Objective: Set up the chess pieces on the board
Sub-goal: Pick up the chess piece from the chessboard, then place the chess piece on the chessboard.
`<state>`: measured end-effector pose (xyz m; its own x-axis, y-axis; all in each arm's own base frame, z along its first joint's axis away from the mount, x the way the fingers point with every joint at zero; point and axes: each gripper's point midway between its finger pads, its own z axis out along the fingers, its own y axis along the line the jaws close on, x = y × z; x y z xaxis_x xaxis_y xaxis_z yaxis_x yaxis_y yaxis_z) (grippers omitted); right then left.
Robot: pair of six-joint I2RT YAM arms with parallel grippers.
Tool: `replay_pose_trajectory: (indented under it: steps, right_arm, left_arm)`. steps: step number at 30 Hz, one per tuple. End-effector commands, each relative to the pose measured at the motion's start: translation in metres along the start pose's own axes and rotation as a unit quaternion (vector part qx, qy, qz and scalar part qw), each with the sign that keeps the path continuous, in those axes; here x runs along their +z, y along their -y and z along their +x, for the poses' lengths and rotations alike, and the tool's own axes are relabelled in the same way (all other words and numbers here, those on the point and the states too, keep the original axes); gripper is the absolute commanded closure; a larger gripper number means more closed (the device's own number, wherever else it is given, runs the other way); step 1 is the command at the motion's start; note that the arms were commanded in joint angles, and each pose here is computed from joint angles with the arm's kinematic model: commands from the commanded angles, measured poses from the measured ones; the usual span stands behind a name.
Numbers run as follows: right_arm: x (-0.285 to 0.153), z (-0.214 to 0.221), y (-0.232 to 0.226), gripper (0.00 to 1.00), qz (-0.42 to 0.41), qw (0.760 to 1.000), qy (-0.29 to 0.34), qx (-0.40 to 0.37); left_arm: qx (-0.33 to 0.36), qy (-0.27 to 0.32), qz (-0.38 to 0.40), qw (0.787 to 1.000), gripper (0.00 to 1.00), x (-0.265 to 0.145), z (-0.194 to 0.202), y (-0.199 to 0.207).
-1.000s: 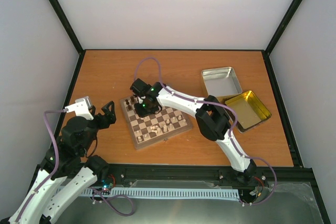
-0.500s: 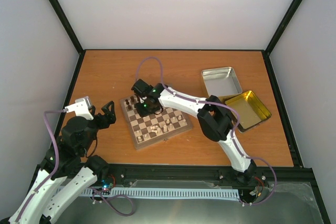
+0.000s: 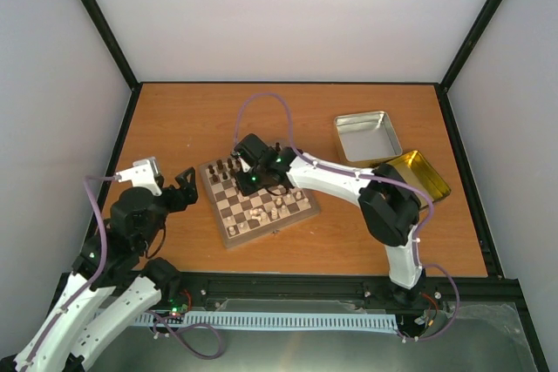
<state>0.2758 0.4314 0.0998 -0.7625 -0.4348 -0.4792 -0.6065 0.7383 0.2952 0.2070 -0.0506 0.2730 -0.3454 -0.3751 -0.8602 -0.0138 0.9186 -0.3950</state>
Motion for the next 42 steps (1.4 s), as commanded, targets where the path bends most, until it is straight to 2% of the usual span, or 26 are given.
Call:
replay_pose_trajectory:
  steps: [1,8,12,19,29,42]
  right_arm:
    - [-0.021,-0.023,-0.015,0.95,-0.027,0.997,0.065,-0.027]
    - [-0.033,-0.021,-0.020,0.95,-0.049,0.993,0.094,-0.047]
    - [-0.033,-0.012,-0.027,0.94,-0.049,0.990,0.110,-0.072]
    - [-0.007,0.019,-0.039,0.93,-0.007,0.989,0.079,-0.122]
    - [0.014,0.043,-0.033,0.92,0.036,0.989,0.045,-0.136]
    - [0.027,0.062,-0.036,0.90,0.027,0.988,0.018,-0.150]
  left_arm:
    - [-0.004,-0.011,0.017,1.000,0.05,0.005,0.002,0.009]
    - [-0.017,-0.044,0.028,0.998,0.05,0.019,0.022,0.015]
    - [-0.012,-0.039,0.020,0.999,0.05,0.017,0.015,0.014]
    - [-0.006,-0.011,0.006,1.000,0.05,0.006,0.000,0.007]
    - [-0.002,-0.006,0.000,1.000,0.05,0.008,0.001,0.004]
    - [0.002,-0.011,-0.003,1.000,0.05,0.011,0.003,0.005]
